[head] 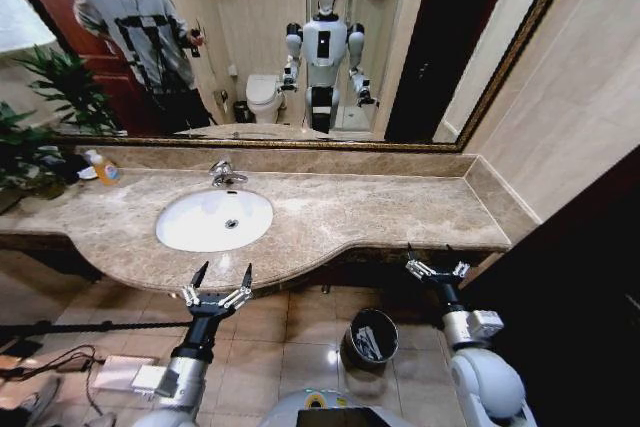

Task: Pick up the trash from the sink and place it in the trash bin.

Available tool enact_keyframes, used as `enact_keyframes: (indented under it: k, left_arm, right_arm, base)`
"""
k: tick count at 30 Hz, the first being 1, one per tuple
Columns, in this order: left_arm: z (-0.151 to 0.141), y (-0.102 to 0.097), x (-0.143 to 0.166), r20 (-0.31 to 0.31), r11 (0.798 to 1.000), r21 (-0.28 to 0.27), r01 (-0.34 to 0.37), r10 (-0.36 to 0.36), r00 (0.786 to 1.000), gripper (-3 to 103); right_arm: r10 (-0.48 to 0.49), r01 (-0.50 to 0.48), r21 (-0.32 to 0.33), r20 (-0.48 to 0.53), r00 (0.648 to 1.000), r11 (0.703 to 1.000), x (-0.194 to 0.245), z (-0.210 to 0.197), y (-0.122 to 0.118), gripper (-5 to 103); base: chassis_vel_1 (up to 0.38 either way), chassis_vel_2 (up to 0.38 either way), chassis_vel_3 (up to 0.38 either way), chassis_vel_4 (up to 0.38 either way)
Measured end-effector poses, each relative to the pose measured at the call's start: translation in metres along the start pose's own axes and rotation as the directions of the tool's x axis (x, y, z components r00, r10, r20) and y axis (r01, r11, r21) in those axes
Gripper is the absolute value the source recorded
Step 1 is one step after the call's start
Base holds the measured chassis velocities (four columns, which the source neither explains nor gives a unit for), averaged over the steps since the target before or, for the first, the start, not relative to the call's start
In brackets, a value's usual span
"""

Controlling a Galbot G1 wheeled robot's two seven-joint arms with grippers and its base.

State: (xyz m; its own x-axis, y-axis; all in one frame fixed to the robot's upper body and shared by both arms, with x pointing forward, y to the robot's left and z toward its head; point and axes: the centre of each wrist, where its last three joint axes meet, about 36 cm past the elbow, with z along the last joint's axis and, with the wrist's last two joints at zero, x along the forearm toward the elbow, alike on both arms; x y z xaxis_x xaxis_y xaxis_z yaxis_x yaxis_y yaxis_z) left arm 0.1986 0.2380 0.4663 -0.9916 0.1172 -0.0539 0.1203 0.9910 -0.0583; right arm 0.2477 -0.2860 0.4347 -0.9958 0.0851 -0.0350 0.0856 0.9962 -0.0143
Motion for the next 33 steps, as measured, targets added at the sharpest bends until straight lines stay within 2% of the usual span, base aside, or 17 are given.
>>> enact_keyframes:
  k: [7, 16, 33]
  left_arm:
    - [0.000, 0.000, 0.000, 0.000, 1.000, 0.000, 0.000, 0.000, 1.000, 100]
    - [0.000, 0.000, 0.000, 0.000, 1.000, 0.000, 0.000, 0.000, 1.000, 100]
    - [0.000, 0.000, 0.000, 0.000, 1.000, 0.000, 0.000, 0.000, 1.000, 100]
  right_arm:
    - [0.023, -0.024, 0.010, 0.012, 1.000, 1.000, 0.031, 0.004, -0.015, 100]
    - [0.032, -0.032, -0.005, 0.026, 0.999, 0.999, 0.031, -0.006, -0.006, 100]
    - [0.033, -0.033, -0.004, 0.026, 0.999, 0.999, 0.030, -0.006, -0.005, 100]
  base:
    - [0.000, 0.000, 0.000, 0.000]
    - [0.000, 0.000, 0.000, 0.000]
    - [0.000, 0.000, 0.000, 0.000]
